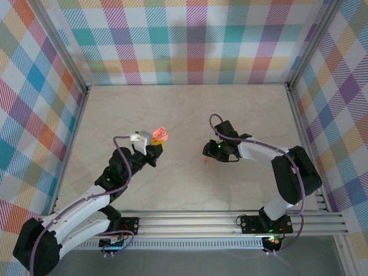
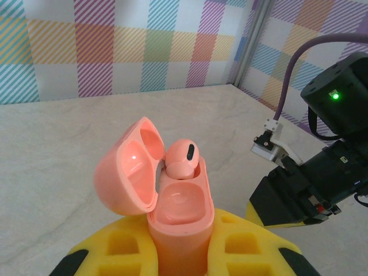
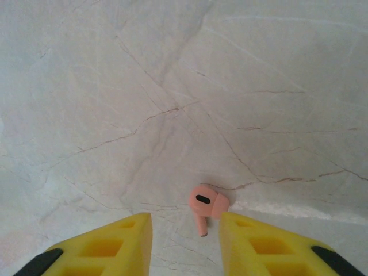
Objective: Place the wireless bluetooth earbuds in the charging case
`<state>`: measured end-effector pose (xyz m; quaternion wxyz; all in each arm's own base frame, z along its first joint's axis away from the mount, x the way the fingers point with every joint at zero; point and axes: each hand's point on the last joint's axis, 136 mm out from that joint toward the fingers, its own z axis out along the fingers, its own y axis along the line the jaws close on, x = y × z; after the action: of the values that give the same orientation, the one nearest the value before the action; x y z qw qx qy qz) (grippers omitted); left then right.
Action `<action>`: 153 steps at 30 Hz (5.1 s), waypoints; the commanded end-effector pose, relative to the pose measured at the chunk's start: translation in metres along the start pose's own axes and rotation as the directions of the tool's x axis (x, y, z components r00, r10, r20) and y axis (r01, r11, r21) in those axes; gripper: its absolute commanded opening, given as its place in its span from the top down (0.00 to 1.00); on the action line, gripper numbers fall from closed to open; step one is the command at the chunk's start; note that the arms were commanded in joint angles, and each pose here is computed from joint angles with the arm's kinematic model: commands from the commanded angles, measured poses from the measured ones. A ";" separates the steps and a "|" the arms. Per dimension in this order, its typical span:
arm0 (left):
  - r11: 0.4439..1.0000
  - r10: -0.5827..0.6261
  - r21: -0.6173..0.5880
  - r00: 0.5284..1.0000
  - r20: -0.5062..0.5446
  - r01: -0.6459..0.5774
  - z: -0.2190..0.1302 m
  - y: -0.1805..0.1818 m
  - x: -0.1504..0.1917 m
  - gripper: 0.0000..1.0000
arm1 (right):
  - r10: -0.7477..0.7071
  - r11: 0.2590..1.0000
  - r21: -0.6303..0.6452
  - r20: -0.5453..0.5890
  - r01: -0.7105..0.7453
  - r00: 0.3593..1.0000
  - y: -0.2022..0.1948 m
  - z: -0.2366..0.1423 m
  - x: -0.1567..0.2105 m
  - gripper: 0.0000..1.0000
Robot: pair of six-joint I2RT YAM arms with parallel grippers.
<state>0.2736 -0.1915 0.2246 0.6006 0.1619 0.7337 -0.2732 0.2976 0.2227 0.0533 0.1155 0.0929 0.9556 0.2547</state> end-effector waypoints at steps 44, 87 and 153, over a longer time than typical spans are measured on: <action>0.998 -0.001 0.068 1.000 0.029 -0.001 -0.005 -0.011 -0.001 1.00 | 0.103 0.978 0.193 -0.099 -0.082 0.990 -0.004 0.025 0.014 0.57; 0.997 -0.022 0.071 1.000 0.007 0.022 -0.002 -0.013 -0.004 1.00 | -0.377 0.888 0.153 -0.299 0.434 0.877 0.005 0.029 0.008 0.61; 0.899 0.195 0.367 0.968 0.156 -0.240 0.035 -0.066 -0.017 1.00 | -0.438 0.846 -0.044 0.512 0.531 0.739 0.134 -0.163 -0.038 0.89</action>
<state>0.2715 -0.2528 0.2058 0.5702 0.3064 0.6818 -0.3408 0.3005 0.2392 0.2276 0.3529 -0.1043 0.9005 0.2318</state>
